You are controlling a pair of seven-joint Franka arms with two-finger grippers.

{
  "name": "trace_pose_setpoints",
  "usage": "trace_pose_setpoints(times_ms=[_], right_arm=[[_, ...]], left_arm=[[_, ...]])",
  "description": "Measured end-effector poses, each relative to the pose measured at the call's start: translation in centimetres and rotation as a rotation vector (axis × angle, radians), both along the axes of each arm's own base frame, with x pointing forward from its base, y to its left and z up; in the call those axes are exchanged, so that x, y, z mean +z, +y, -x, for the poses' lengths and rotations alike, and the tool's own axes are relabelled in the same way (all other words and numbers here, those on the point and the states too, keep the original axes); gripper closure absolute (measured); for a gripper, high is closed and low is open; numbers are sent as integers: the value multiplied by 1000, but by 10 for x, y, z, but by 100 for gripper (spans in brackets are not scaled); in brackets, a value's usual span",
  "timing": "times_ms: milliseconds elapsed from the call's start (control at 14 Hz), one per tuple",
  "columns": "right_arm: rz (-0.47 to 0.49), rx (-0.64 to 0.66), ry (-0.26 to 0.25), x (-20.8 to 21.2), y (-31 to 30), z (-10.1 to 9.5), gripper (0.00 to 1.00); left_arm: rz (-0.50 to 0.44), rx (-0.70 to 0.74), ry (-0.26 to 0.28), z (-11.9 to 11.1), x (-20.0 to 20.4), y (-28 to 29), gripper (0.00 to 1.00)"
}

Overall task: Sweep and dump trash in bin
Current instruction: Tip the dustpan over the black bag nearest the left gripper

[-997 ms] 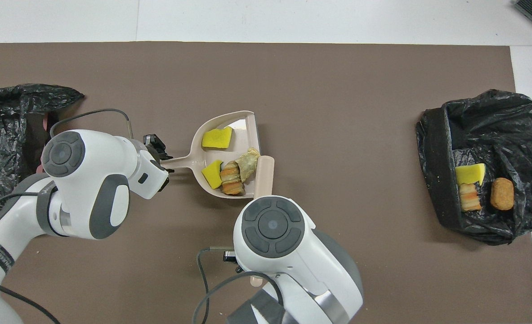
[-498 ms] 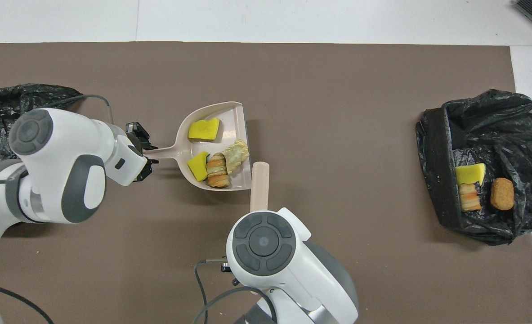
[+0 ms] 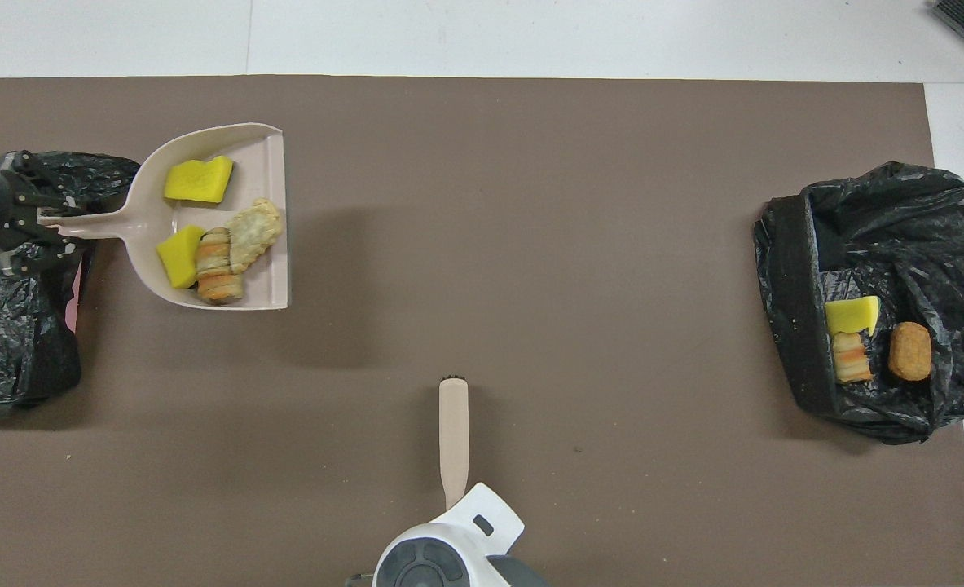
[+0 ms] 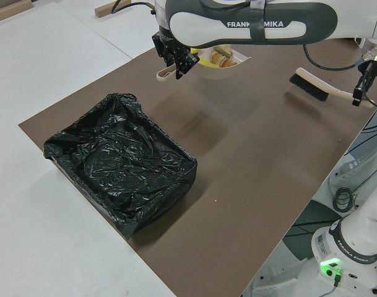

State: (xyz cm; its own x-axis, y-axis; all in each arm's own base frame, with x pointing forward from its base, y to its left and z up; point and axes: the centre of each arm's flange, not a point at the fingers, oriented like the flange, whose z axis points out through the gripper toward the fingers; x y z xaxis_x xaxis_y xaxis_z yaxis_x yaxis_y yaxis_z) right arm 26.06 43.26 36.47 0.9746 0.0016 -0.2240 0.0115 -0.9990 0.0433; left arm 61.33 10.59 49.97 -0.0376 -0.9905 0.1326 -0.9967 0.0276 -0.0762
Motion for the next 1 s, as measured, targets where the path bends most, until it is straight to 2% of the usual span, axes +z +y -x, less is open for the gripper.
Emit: trace_pose_setpoints(times_ms=[356, 641, 783, 997], right_arm=[[5, 20, 5, -16, -5, 5, 74], [10, 26, 30, -26, -1, 11, 74], [-14, 2, 44, -26, 1, 11, 74], [-20, -6, 50, -26, 2, 11, 74]], left_arm=[[-38, 23, -4, 40, 13, 143, 69], [-154, 105, -12, 63, 39, 227, 69], [-272, 84, -6, 57, 46, 243, 69], [-444, 17, -14, 34, 46, 232, 69]])
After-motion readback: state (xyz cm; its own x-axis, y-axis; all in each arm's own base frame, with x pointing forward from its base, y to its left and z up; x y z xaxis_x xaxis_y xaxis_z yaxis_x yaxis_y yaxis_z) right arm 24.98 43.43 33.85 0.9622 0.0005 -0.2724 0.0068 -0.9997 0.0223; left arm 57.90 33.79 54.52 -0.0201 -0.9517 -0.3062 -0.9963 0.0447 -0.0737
